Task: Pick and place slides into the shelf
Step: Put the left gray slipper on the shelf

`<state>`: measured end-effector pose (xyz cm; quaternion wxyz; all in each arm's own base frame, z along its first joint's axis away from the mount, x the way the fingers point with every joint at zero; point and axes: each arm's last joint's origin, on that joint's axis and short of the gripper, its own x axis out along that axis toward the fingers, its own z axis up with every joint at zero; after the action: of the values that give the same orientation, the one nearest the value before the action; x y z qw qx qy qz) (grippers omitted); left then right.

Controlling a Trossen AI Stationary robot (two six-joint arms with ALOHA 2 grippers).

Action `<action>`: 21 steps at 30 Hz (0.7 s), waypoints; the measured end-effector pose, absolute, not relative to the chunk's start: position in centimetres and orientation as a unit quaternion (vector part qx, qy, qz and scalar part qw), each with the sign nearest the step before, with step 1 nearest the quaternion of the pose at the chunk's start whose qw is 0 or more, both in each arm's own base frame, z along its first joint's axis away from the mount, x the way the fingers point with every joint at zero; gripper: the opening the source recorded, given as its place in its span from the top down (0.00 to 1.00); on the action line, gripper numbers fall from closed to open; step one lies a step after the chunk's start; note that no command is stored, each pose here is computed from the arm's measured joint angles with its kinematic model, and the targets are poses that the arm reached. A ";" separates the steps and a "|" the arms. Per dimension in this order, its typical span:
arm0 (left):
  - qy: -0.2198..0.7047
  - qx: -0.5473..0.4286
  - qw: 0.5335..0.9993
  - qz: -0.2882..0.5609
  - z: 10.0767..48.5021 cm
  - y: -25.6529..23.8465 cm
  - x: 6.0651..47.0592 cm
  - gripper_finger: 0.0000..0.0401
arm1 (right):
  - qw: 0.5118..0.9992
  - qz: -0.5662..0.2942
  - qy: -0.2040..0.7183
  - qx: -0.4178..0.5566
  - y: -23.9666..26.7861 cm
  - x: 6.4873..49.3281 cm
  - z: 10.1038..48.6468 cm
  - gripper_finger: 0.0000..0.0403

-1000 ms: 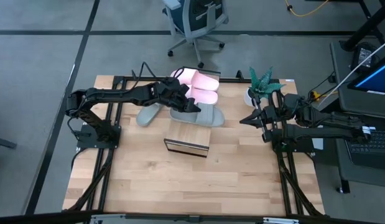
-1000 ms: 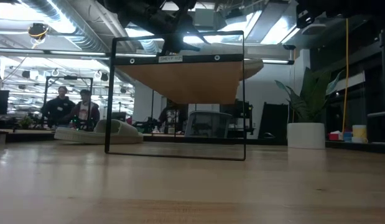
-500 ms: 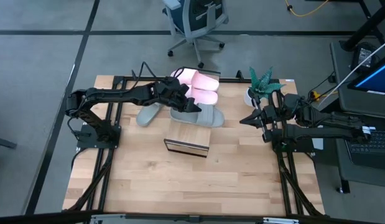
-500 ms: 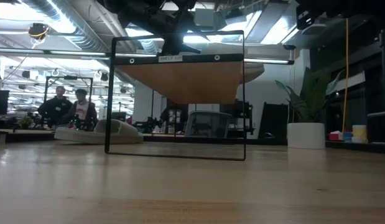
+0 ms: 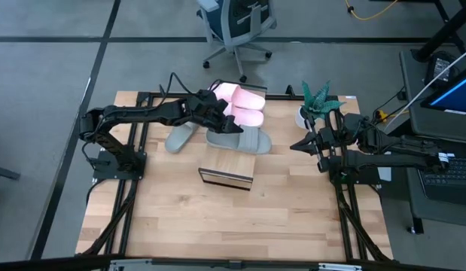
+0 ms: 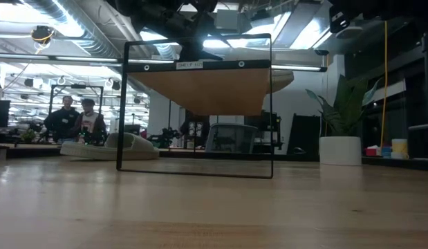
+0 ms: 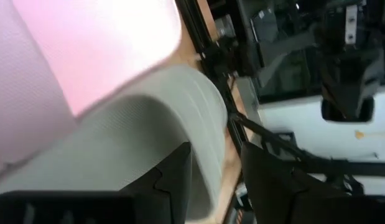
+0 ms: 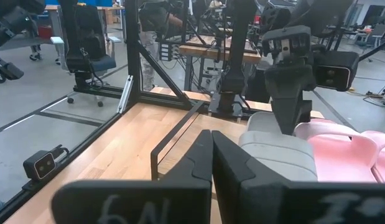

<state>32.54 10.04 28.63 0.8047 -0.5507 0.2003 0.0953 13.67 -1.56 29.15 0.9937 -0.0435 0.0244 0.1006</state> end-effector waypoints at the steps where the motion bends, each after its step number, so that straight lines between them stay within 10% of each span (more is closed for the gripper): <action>1: 0.204 -0.553 0.803 0.087 28.6 10.0 32.5 0.68 | 0.994 0.101 0.024 -0.043 -1.6 13.7 29.2 0.99; 21: 0.252 -0.546 0.797 0.066 29.7 9.0 30.6 0.68 | 0.994 0.100 0.026 -0.032 -1.6 13.7 29.2 0.99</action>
<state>30.63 8.97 29.65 0.7967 -0.5456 0.2515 0.0660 13.67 -1.56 29.15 0.9941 -0.0325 0.0256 0.1004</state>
